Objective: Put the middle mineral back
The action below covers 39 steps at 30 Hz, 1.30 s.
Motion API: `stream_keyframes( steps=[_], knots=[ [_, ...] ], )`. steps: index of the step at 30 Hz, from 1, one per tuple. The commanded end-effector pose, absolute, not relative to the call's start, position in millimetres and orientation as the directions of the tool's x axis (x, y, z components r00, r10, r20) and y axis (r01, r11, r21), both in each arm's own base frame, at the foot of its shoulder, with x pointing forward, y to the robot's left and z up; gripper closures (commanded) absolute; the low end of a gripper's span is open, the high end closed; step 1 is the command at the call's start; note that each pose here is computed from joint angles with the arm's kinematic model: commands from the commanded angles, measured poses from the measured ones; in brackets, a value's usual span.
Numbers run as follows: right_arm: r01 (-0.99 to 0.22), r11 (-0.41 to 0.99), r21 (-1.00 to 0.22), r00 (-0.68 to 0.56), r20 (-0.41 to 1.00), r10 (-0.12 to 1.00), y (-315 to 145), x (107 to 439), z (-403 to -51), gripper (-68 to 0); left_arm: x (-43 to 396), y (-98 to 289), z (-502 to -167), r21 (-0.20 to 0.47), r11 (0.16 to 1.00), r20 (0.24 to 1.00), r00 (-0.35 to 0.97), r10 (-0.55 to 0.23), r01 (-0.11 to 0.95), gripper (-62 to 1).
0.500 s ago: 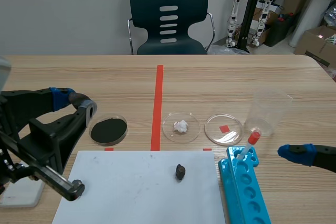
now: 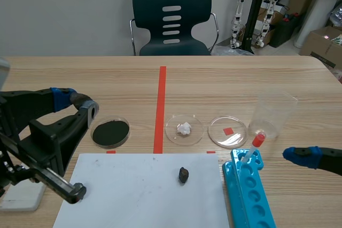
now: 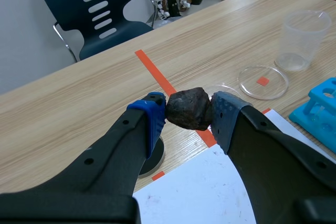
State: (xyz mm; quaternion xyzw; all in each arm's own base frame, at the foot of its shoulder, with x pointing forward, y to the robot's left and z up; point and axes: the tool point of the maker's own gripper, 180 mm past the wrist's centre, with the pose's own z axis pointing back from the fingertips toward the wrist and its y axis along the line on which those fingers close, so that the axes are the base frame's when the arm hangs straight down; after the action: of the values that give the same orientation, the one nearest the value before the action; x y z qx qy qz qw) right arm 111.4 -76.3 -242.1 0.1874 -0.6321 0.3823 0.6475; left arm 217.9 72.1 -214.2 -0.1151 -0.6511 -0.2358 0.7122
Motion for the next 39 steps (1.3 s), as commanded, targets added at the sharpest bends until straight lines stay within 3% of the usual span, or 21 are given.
stream_keyframes(
  steps=[1,13,25,32,35,39],
  knots=[
    [-0.727,0.640,-0.248,-0.114,0.963,0.243,-75,114,-235,-65.3,219,69,-203,0.145,0.864,0.985,0.007,-0.170,0.483,-13.2],
    [-0.727,0.640,-0.248,-0.114,0.963,0.243,-75,114,-235,-65.3,221,66,-207,0.141,0.860,0.984,0.026,-0.176,0.491,-13.2],
    [-0.727,0.640,-0.248,-0.114,0.963,0.243,-75,114,-235,-65.3,225,32,-256,0.092,0.808,0.969,0.135,-0.208,0.582,-13.2],
    [-0.727,0.640,-0.248,-0.114,0.963,0.243,-75,114,-235,-65.3,231,20,-289,0.024,0.793,0.920,0.296,-0.256,0.609,-13.1],
    [-0.727,0.640,-0.248,-0.114,0.963,0.243,-75,114,-235,-65.3,239,22,-302,-0.018,0.809,0.884,0.388,-0.261,0.587,-13.1],
    [-0.727,0.640,-0.248,-0.114,0.963,0.243,-75,114,-235,-65.3,249,28,-319,-0.025,0.840,0.831,0.478,-0.284,0.541,-13.1]
  ],
)
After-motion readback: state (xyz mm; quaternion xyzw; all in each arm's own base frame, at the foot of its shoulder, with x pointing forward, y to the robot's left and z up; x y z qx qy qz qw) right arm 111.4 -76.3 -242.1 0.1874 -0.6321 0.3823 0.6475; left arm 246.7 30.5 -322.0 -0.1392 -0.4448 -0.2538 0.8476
